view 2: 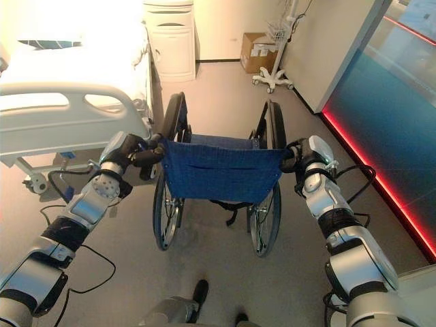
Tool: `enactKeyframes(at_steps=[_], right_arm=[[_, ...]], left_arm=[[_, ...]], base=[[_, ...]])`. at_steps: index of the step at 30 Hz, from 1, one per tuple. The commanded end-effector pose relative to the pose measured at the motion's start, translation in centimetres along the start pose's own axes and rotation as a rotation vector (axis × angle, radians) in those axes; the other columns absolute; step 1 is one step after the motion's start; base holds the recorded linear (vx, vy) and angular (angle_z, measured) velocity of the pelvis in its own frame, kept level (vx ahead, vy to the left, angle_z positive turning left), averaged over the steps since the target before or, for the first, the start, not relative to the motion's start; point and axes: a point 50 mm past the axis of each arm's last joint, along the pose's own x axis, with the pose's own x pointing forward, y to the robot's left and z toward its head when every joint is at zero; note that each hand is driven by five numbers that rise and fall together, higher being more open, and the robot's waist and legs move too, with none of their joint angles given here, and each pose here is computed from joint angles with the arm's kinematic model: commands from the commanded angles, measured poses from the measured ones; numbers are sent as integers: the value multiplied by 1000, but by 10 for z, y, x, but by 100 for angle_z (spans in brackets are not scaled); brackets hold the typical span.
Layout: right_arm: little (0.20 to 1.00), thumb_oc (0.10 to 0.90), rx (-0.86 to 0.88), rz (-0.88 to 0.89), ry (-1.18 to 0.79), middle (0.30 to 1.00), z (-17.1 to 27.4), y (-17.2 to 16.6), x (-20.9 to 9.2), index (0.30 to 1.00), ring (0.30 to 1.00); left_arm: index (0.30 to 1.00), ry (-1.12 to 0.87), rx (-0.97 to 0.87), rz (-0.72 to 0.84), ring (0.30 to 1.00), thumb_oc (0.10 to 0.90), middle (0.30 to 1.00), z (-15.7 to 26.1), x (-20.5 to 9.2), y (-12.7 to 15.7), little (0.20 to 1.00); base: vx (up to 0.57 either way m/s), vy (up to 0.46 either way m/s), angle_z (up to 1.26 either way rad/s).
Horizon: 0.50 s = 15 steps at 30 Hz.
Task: Push the wheelchair next to the bed
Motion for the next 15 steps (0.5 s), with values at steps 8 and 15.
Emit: enactKeyframes(at_steps=[8,15], right_arm=[[300,400,-93,222,-212,300,38,10,-14,300,300],[300,400,-65,188,-103,300,5,17,-17,300,300]], left_arm=[[300,113,-17,-347,300,400,300,-41,-40,-88,300],[300,56,-45,-399,300,400,300,-22,-40,-110,300]], base=[[211,-512,51],[143,-311,75]])
